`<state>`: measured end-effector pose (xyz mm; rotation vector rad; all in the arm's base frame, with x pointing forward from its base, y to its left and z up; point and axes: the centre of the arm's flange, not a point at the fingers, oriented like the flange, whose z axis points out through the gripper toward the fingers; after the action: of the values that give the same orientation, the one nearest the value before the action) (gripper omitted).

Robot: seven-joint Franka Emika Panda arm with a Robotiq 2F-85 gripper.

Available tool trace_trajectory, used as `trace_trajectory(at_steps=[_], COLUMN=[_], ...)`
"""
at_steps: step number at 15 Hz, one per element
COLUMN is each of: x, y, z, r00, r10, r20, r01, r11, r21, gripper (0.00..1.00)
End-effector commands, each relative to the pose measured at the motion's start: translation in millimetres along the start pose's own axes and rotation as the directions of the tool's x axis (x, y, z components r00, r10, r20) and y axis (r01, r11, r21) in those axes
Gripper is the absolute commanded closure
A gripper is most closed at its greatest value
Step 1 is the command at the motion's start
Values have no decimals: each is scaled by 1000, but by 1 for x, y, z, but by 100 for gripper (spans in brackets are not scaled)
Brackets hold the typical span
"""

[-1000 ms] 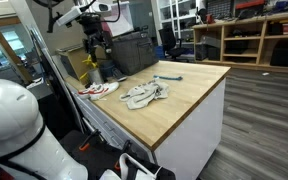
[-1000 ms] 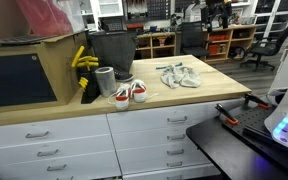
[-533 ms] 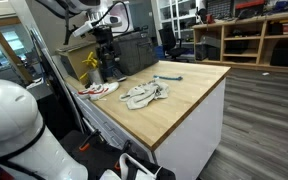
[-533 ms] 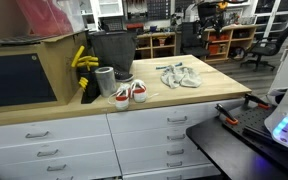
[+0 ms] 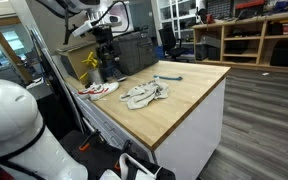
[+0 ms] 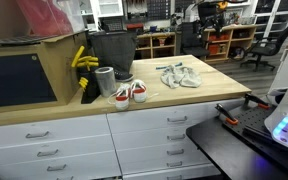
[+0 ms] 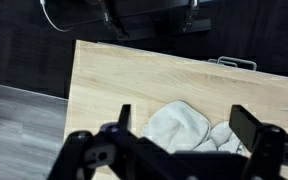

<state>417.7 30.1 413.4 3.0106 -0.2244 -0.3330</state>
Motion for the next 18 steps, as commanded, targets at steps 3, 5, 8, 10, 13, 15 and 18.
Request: trace_trajectory(at_steps=[3,5,8,10,13,15,18], x=[16,25,41,54,62,53,53], y=[-1,-3,-8,-13,-18,-16,-17], z=[33,48,73,90,101,105,101], r00=[995,991,983,973,954,964,963], r10=[101,124,165,213,273,233,234], r20=[25,41,75,92,122,128,133], r01=[-101,-125,-169,-220,-286,-245,-248], r11=[995,992,984,973,953,966,964], r21=[22,27,52,68,101,86,98], gripper=[0,0,0,0,0,0,0])
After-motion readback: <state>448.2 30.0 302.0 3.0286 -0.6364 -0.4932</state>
